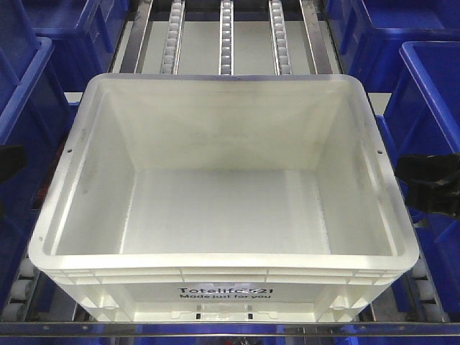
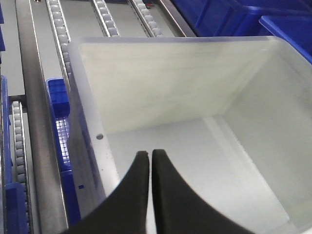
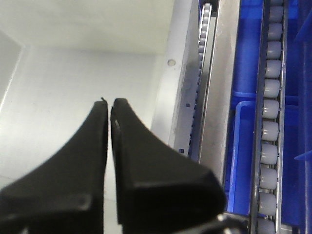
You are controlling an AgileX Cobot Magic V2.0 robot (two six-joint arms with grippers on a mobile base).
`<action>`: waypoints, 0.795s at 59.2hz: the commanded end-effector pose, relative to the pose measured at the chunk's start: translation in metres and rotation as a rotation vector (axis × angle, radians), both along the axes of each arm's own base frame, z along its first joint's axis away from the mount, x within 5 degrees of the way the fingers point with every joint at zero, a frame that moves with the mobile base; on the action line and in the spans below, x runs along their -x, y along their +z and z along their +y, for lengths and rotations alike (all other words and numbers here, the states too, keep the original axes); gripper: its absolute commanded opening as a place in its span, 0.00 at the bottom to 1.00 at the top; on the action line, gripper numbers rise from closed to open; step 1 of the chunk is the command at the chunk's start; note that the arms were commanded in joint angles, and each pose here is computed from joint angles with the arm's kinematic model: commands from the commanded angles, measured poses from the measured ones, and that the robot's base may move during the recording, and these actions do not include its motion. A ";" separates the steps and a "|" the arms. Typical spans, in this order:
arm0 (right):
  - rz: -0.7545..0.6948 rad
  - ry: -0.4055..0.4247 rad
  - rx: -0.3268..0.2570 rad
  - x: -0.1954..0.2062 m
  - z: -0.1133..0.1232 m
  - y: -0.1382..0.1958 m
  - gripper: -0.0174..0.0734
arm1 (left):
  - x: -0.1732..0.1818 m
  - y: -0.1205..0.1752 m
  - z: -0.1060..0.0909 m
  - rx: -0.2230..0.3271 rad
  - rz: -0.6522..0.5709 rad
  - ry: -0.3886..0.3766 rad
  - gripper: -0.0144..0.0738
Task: Move bin from left to right shelf
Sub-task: 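Move both grippers down onto the white tote's opposite side rims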
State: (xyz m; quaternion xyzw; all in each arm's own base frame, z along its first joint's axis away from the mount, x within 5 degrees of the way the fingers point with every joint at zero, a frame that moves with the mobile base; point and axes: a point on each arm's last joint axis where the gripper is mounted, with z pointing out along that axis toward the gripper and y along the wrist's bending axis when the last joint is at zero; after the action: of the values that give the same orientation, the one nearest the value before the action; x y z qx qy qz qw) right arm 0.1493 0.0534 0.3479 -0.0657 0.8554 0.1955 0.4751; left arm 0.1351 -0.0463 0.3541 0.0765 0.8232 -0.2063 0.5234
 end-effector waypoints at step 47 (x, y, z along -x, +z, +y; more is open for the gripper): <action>-0.171 -0.035 -0.018 -0.006 -0.002 0.022 0.97 | -0.025 0.014 0.004 -0.040 -0.160 0.071 0.67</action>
State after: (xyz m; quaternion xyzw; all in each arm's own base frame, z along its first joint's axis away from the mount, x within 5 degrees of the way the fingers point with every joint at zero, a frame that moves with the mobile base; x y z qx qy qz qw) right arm 0.1517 0.0527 0.3513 -0.0747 0.8434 0.1864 0.4983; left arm 0.1509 -0.0433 0.3558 0.0960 0.8053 -0.1625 0.5620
